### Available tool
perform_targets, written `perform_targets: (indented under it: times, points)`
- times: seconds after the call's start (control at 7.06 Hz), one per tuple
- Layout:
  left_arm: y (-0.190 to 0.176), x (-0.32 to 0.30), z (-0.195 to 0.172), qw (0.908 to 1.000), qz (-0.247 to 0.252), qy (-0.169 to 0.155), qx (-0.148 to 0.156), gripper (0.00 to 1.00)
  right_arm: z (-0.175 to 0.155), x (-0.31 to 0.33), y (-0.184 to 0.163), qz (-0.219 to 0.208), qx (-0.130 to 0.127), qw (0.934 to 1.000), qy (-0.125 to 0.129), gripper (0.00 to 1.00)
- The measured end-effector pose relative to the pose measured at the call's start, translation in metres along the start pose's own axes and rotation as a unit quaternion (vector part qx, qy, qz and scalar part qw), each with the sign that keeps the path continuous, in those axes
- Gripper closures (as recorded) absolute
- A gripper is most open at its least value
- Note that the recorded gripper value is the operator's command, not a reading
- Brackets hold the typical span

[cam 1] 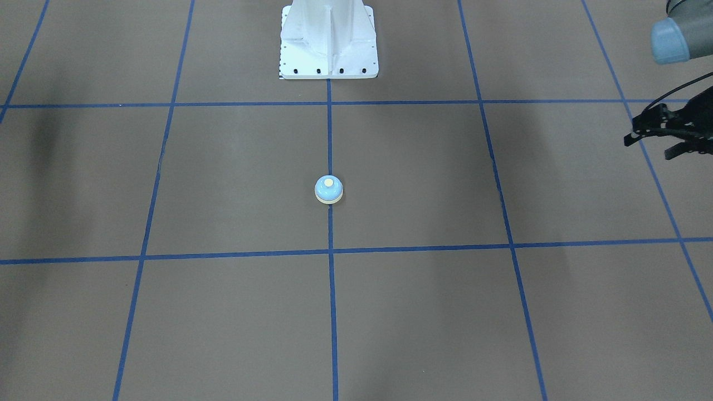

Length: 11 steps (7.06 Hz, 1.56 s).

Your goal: Place and press bell with both arms

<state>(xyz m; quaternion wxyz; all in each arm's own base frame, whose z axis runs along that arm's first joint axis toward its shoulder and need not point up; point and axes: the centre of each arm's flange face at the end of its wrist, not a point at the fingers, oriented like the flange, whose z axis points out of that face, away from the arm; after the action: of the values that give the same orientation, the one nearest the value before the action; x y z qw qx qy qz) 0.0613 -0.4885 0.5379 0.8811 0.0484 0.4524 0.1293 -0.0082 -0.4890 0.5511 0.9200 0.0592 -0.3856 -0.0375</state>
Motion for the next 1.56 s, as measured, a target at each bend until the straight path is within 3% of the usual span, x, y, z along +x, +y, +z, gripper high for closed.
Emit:
perform_targets:
  times: [0.28, 0.43, 0.57, 0.71, 1.13, 1.56]
  points:
    - [0.041, -0.067, -0.042, 0.9989, 0.007, -0.031, 0.035, 0.01, 0.001, 0.048, 0.025, -0.001, -0.003, 1.0000, 0.002, 0.00]
    - [0.051, -0.087, -0.056, 0.9967, 0.005, -0.069, 0.043, 0.01, -0.001, 0.053, 0.027, -0.007, -0.001, 1.0000, 0.004, 0.00]
    - [0.054, -0.101, -0.060, 0.9940, 0.001, -0.102, 0.040, 0.01, -0.003, 0.053, 0.024, -0.013, 0.001, 0.9999, 0.006, 0.00]
    - [0.055, -0.109, -0.059, 0.9931, -0.006, -0.112, 0.035, 0.01, -0.006, 0.052, 0.021, -0.018, 0.004, 0.9998, 0.008, 0.00]
    - [0.055, -0.110, -0.055, 0.9959, -0.023, -0.083, 0.029, 0.01, -0.011, 0.047, 0.013, -0.047, 0.008, 0.9988, 0.012, 0.00]
    - [0.060, -0.105, -0.058, 0.9961, -0.022, -0.079, 0.031, 0.01, -0.012, 0.045, 0.012, -0.053, 0.010, 0.9985, 0.009, 0.00]
